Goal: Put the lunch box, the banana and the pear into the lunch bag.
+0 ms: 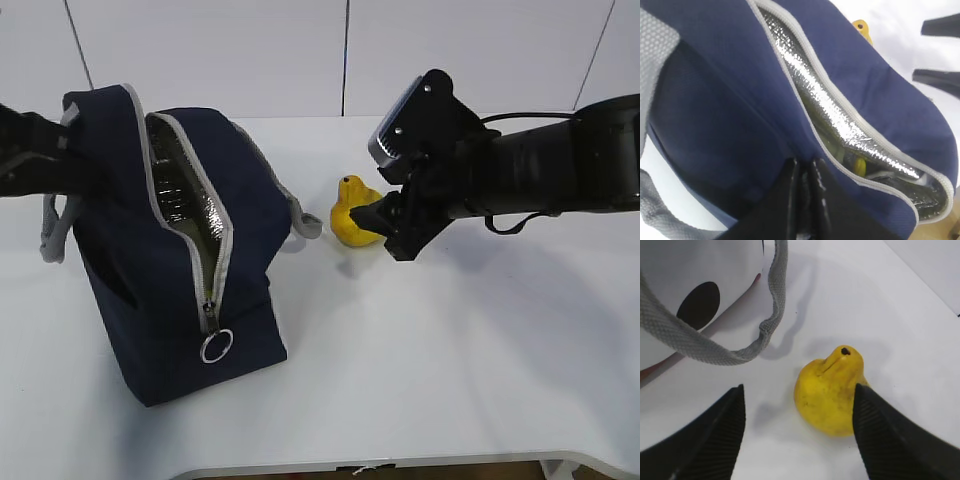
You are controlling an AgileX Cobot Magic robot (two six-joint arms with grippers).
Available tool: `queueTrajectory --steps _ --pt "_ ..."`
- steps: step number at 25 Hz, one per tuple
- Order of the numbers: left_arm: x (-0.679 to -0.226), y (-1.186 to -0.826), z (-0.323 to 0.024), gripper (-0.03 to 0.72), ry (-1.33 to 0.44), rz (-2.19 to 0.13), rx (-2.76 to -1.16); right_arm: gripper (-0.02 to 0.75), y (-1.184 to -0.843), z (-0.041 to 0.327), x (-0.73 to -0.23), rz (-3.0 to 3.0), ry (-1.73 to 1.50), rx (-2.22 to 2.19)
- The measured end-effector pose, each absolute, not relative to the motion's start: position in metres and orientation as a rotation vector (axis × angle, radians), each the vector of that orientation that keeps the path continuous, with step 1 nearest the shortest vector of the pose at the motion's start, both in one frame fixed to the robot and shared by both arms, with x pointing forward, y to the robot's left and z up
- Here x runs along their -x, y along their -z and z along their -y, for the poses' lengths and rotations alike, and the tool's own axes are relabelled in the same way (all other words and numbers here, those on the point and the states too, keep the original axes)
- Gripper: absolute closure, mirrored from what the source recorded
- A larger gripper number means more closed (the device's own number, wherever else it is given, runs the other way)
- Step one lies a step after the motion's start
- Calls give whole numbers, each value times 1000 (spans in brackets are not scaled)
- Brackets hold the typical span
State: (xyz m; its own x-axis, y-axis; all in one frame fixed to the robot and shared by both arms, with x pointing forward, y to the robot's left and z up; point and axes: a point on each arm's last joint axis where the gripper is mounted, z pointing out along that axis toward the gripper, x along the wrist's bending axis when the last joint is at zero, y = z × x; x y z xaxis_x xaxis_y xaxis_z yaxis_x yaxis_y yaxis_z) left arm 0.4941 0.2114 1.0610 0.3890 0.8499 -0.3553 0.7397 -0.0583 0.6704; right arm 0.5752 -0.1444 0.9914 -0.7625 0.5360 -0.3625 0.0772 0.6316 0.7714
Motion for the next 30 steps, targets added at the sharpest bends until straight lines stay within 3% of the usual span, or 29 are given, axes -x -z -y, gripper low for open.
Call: queueTrajectory --steps 30 --pt "-495 -1061 -212 690 -181 -1380 -1816 191 -960 122 -647 -2229 -1105 -787"
